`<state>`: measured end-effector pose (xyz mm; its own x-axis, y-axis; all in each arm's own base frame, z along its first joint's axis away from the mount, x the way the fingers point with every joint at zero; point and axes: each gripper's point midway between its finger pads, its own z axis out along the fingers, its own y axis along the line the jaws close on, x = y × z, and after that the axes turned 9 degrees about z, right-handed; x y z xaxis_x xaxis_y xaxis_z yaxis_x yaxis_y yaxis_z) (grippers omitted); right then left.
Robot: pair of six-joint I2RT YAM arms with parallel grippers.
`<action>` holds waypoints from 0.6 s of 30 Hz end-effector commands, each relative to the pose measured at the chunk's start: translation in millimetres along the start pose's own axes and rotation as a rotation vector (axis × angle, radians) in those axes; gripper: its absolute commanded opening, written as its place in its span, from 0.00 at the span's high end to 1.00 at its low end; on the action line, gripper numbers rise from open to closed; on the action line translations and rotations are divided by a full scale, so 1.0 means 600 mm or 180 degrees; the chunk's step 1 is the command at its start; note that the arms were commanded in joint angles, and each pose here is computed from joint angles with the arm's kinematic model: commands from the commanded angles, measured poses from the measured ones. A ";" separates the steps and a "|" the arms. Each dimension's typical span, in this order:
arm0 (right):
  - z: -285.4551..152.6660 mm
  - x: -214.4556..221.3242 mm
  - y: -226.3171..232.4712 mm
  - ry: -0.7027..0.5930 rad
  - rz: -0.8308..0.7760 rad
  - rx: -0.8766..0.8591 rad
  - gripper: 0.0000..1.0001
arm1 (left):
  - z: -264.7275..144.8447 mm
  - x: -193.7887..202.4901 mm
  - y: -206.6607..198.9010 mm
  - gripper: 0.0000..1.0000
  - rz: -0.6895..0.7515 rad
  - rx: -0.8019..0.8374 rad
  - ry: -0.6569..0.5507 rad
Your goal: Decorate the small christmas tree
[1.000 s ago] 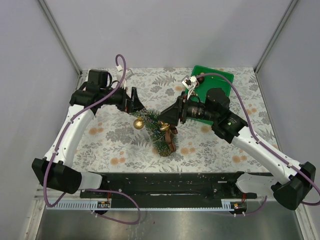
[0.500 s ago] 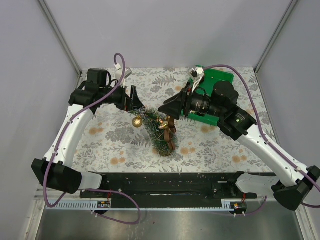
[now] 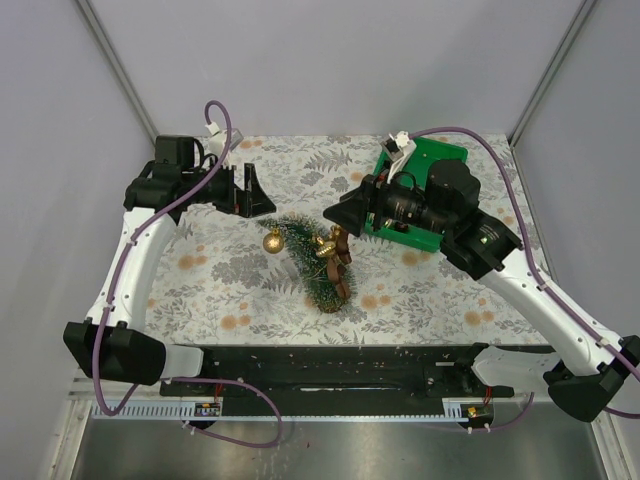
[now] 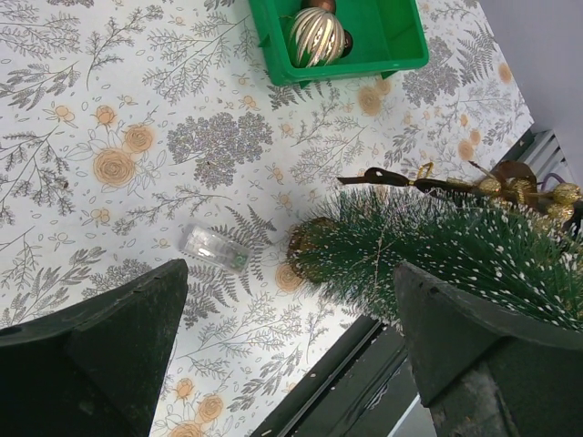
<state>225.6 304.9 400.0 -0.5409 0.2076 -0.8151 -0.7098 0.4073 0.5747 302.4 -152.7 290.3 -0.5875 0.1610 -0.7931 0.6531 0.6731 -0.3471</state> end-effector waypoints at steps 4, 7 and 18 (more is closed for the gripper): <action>-0.028 -0.053 0.025 -0.0296 -0.0220 0.0080 0.25 | -0.024 -0.016 0.018 0.01 0.0159 -0.0323 -0.0121; -0.042 -0.069 -0.002 -0.0416 -0.0218 0.0454 0.15 | -0.026 -0.011 0.044 0.01 0.0092 -0.0531 -0.0073; -0.133 -0.072 -0.202 -0.0596 0.0295 0.1828 0.01 | -0.089 0.005 0.099 0.01 0.0165 -0.1129 -0.0186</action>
<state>285.0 218.7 389.7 -0.4604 0.3108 -0.8315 -0.4368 0.7361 0.5170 320.1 -93.2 275.0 -0.6097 0.1543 -0.7775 0.4911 0.8435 -0.2177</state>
